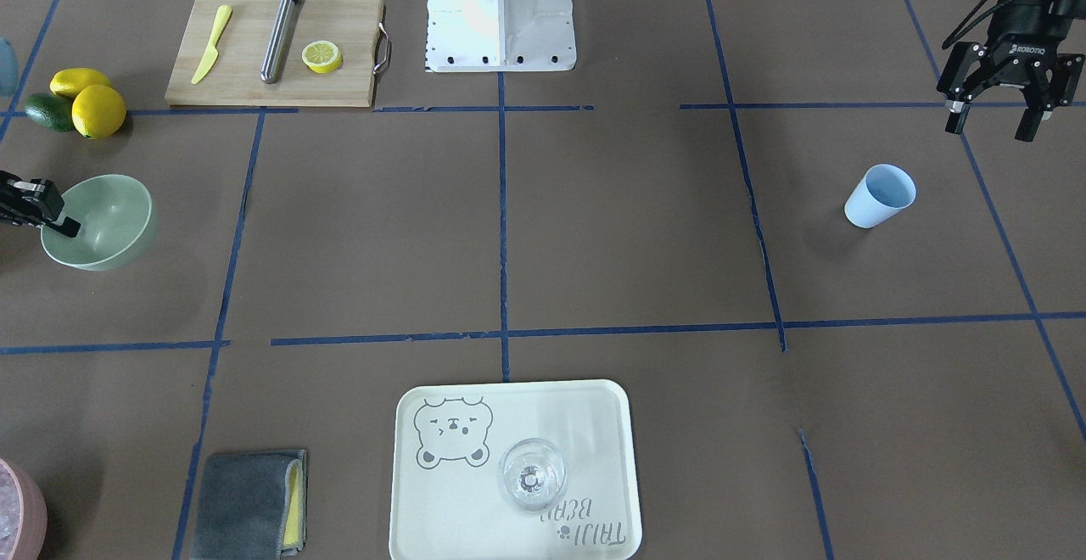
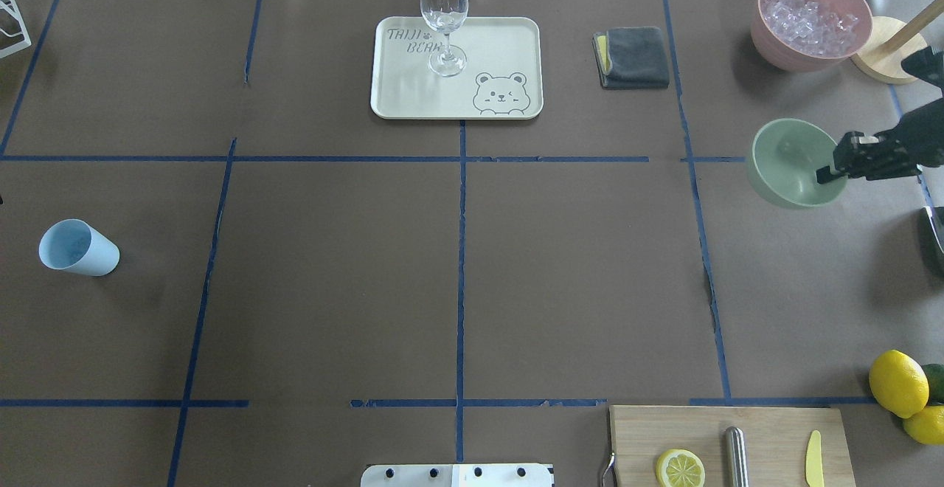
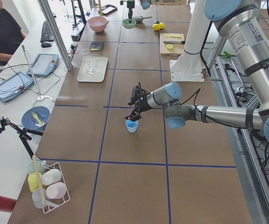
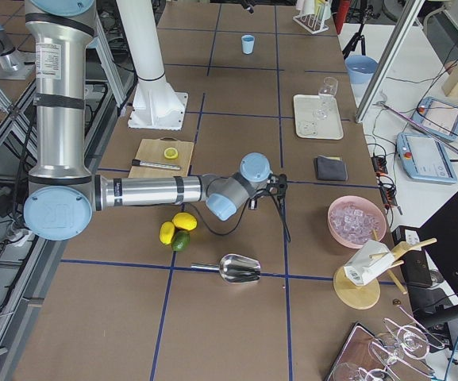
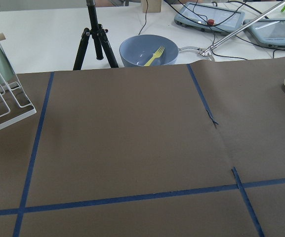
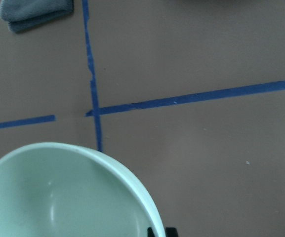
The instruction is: Pour ice into bowl
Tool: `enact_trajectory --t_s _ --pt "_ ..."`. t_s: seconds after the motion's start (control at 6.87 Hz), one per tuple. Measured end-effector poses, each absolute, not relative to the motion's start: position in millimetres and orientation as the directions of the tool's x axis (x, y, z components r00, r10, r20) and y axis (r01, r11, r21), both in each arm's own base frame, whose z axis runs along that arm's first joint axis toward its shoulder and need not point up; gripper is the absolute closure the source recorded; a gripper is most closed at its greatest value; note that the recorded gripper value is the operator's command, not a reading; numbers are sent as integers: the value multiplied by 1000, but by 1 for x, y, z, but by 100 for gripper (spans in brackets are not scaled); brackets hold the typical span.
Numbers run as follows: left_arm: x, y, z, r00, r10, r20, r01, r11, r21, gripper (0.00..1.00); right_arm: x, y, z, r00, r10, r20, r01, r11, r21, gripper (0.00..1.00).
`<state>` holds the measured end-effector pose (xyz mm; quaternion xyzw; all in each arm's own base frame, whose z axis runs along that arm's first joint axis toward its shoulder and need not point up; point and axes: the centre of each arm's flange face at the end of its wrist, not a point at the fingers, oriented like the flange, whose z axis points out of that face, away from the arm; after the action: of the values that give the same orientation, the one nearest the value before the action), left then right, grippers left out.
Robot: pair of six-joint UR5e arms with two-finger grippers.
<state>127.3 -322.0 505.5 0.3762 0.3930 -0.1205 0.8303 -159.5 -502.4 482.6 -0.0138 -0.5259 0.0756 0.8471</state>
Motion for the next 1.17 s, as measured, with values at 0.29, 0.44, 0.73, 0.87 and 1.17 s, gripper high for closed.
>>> enact_trajectory --t_s 0.29,0.44,0.73,0.87,1.17 --pt "162 -305 517 659 58 -750 529 673 517 0 -234 -527 361 422 222 879 -107 975 -195 100" --pt "186 -293 535 665 28 -746 548 661 512 0 -289 -520 311 417 260 871 -114 965 -234 100" --pt "223 -267 573 675 -6 -738 572 636 517 0 -360 -499 244 403 287 869 -128 958 -257 100" --pt "241 -258 584 675 -2 -738 575 628 525 0 -376 -496 219 405 291 867 -129 957 -261 100" --pt "275 -253 601 681 10 -732 583 597 551 0 -400 -488 181 419 290 860 -134 957 -258 100"
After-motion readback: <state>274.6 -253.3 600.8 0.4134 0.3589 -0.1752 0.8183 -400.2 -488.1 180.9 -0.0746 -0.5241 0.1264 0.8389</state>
